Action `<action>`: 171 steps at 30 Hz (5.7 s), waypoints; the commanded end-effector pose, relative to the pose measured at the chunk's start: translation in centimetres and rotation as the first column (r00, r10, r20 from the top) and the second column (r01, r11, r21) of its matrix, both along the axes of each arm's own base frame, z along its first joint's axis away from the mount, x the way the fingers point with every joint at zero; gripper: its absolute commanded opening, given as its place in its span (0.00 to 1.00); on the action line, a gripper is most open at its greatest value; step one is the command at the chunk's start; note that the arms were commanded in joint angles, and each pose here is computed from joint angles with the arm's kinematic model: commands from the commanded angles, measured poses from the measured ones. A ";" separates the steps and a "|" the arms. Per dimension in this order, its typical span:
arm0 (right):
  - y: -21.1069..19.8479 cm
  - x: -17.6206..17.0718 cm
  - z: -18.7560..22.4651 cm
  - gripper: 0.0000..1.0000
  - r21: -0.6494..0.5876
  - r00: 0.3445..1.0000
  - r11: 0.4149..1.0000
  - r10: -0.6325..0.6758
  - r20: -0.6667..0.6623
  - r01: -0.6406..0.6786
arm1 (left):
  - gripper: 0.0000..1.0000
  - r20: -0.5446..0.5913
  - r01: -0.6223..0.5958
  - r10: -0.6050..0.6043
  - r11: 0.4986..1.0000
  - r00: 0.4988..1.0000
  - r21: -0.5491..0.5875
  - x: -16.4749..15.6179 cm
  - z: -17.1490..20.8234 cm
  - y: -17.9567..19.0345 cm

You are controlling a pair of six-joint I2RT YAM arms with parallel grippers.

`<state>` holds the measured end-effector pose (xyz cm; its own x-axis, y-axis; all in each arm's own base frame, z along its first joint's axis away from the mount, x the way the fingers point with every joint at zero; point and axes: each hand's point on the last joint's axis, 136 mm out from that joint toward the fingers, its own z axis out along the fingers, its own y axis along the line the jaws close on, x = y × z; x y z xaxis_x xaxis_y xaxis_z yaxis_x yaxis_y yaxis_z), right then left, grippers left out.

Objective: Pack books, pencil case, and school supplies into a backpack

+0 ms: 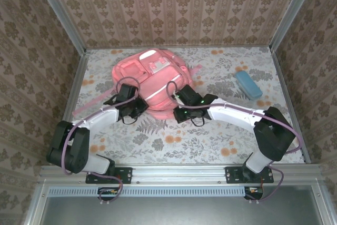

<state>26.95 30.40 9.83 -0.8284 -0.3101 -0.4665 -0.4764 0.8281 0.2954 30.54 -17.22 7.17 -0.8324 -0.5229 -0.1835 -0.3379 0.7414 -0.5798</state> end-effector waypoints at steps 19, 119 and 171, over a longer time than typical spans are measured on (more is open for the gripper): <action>8.0 -2.5 0.7 0.00 0.219 0.999 0.976 -0.011 -0.048 0.021 | 0.43 0.070 0.166 -0.170 0.984 0.983 0.064 4.5 3.1 -1.4; 5.3 0.0 1.7 0.00 0.113 0.998 0.992 -0.051 -0.034 0.055 | 0.50 -0.038 -0.254 0.252 0.951 0.967 -0.175 -5.4 2.8 0.9; -0.4 -3.1 1.2 0.00 -0.114 0.979 0.972 -0.206 0.000 0.205 | 0.00 0.033 -0.208 0.221 0.949 0.975 -0.236 -1.8 3.2 -2.5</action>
<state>24.24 32.79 11.41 -0.8584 -0.2171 -0.4648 -0.3592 0.9012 0.2424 27.18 -20.82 9.44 -0.7339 -0.6790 -0.0199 -0.4466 0.5045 -0.7390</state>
